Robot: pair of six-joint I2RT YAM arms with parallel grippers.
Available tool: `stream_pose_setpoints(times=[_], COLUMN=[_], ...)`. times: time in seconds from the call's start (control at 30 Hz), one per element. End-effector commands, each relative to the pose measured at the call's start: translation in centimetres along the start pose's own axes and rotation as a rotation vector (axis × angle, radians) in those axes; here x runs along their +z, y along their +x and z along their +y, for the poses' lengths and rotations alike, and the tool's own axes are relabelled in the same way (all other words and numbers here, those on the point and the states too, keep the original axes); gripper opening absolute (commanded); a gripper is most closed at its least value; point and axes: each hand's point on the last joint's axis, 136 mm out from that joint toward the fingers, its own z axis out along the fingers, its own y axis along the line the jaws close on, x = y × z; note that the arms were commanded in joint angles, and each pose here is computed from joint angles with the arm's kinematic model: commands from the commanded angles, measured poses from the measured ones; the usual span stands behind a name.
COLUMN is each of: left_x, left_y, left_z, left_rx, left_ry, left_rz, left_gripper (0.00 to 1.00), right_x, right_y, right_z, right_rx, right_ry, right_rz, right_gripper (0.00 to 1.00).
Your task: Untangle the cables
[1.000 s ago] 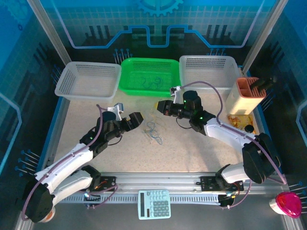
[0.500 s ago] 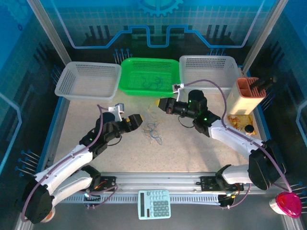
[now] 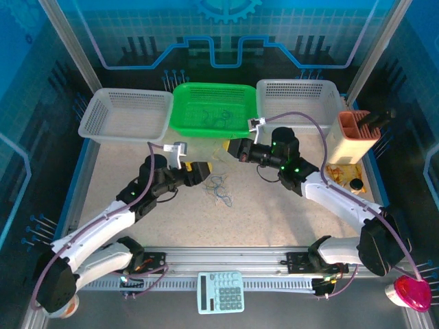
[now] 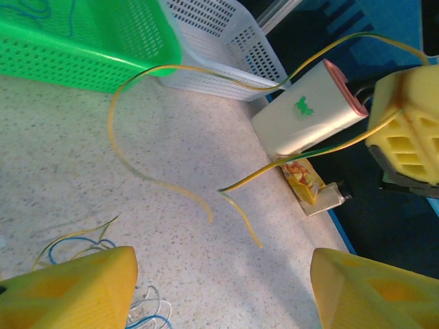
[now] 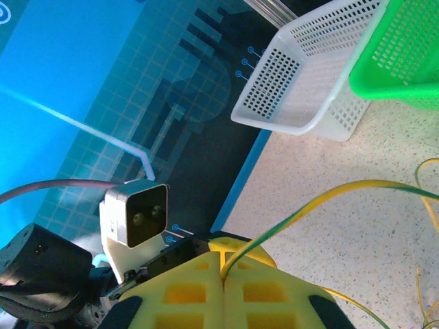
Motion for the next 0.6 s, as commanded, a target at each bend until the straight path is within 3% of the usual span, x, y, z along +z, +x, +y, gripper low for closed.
stream_pose_setpoints(times=[0.0,0.57], left_x=[0.3,2.9], left_y=[-1.7,-2.1], left_z=[-2.6,-2.2], left_rx=[0.073,0.1], left_ry=[0.079,0.062], left_rz=[-0.028,-0.026], left_gripper=[0.68,0.59], right_x=[-0.7,-0.6], right_y=[-1.5,-1.3], right_z=[1.5,4.5], right_rx=[-0.034,-0.041], right_ry=[-0.02,-0.084], right_rz=[-0.036,-0.034], right_gripper=[0.0,0.0])
